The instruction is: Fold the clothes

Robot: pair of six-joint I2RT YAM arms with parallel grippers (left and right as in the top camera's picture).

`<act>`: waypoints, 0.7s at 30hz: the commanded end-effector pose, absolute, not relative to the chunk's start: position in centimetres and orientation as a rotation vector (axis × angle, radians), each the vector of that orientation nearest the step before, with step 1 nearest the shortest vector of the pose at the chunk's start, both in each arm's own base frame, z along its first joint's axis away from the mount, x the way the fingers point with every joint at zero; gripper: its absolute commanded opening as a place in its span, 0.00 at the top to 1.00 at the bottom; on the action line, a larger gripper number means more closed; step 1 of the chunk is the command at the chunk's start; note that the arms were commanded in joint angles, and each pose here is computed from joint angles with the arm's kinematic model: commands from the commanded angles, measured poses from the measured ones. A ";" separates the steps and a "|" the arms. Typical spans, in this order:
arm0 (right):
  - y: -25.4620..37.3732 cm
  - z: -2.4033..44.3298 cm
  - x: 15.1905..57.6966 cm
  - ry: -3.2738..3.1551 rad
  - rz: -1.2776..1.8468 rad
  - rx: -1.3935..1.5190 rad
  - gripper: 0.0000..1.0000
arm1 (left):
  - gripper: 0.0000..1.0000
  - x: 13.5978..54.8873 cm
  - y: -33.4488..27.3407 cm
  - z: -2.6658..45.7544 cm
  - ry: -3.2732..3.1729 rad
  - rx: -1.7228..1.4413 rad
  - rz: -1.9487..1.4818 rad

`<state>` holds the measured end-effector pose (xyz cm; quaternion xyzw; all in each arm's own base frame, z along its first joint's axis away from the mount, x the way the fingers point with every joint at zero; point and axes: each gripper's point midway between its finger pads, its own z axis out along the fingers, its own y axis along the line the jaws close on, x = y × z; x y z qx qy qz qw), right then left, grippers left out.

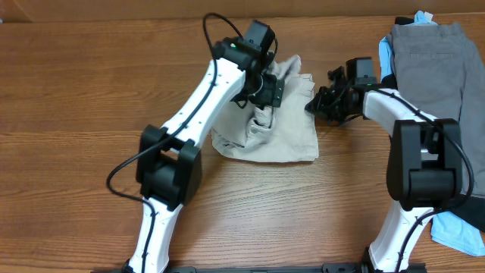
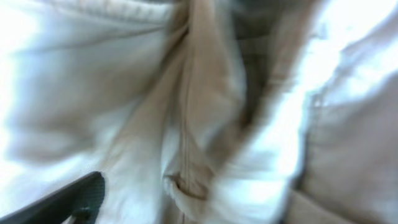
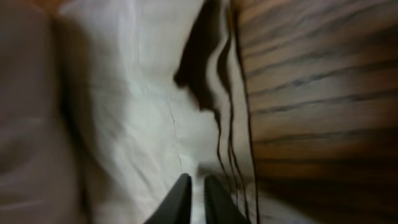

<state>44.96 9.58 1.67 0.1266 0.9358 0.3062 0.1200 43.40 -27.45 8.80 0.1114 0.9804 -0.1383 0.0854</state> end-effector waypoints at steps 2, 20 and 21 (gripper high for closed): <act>6.5 9.9 48.2 2.538 0.951 0.363 0.78 | 0.00 43.3 -29.0 7.3 2.948 0.324 -0.505; -1.6 17.7 47.2 2.373 0.850 0.492 0.49 | 0.00 41.0 -34.8 17.4 2.724 0.706 -0.717; -1.9 17.7 47.2 2.372 0.847 0.498 0.48 | 0.00 41.1 -33.7 16.6 2.757 0.690 -0.626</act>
